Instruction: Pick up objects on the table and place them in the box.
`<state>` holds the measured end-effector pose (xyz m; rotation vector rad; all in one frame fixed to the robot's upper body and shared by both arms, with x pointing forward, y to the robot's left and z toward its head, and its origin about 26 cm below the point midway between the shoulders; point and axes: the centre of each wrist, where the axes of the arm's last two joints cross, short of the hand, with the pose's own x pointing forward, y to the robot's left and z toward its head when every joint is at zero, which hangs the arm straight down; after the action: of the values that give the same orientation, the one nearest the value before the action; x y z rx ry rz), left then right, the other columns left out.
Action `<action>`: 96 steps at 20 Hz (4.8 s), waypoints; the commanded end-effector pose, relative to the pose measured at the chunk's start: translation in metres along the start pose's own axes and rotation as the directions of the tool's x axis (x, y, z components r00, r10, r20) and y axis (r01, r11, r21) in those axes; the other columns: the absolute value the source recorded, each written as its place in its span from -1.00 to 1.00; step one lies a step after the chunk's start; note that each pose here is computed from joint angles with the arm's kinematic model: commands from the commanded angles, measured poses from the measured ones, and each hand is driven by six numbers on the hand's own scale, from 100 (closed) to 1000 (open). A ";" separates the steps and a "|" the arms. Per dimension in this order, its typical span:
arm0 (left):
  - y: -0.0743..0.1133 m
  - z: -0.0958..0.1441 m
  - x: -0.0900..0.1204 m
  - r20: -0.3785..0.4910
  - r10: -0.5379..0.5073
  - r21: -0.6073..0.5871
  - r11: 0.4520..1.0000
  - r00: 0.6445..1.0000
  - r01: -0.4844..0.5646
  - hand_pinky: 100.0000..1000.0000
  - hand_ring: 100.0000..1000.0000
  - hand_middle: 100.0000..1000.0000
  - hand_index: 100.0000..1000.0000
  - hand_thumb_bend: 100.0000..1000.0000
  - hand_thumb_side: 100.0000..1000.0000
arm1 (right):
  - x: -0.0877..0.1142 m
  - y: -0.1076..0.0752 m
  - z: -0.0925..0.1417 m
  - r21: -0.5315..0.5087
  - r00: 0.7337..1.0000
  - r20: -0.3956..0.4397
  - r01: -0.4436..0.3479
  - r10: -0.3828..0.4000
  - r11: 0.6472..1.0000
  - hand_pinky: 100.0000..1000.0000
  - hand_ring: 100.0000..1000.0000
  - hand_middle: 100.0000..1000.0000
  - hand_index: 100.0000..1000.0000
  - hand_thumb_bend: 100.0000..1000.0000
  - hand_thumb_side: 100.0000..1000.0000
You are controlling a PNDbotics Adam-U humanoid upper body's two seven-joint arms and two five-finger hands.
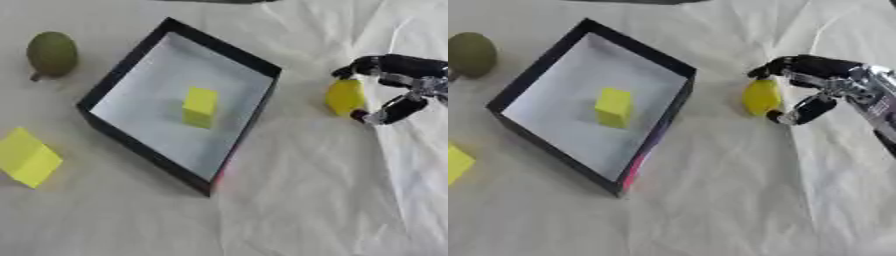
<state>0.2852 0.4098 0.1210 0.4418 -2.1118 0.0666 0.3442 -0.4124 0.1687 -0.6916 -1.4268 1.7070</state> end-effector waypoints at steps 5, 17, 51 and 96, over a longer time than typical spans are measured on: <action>0.001 -0.004 0.005 0.020 -0.007 -0.014 1.000 1.000 0.007 0.61 0.49 0.36 0.60 -1.00 0.31 | -0.007 0.002 0.000 0.011 0.999 -0.049 0.011 -0.010 1.000 0.89 0.52 0.13 0.58 -0.79 -0.92; 0.002 -0.004 0.005 0.019 -0.013 -0.019 1.000 1.000 0.013 0.61 0.49 0.35 0.60 -1.00 0.30 | 0.006 -0.019 0.003 -0.234 0.990 -0.052 0.116 -0.132 0.965 0.77 0.11 -0.32 0.14 -1.00 -0.85; 0.012 -0.006 0.009 0.016 -0.070 -0.075 0.995 0.997 0.071 0.62 0.50 0.36 0.60 -1.00 0.28 | 0.166 -0.182 -0.104 -0.203 0.676 0.489 -0.526 0.551 0.826 0.52 0.24 -0.05 0.22 -0.38 0.32; 0.014 -0.013 0.015 0.041 -0.079 -0.066 0.994 0.996 0.082 0.62 0.51 0.37 0.61 -1.00 0.27 | 0.155 -0.151 -0.171 -0.196 0.668 0.560 -0.468 0.490 0.862 0.77 0.62 0.46 0.81 -0.87 -0.56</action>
<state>0.2845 0.4166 0.1279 0.4573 -2.0930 -0.0294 0.4370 -0.1681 0.2687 -0.5843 -1.7976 2.4749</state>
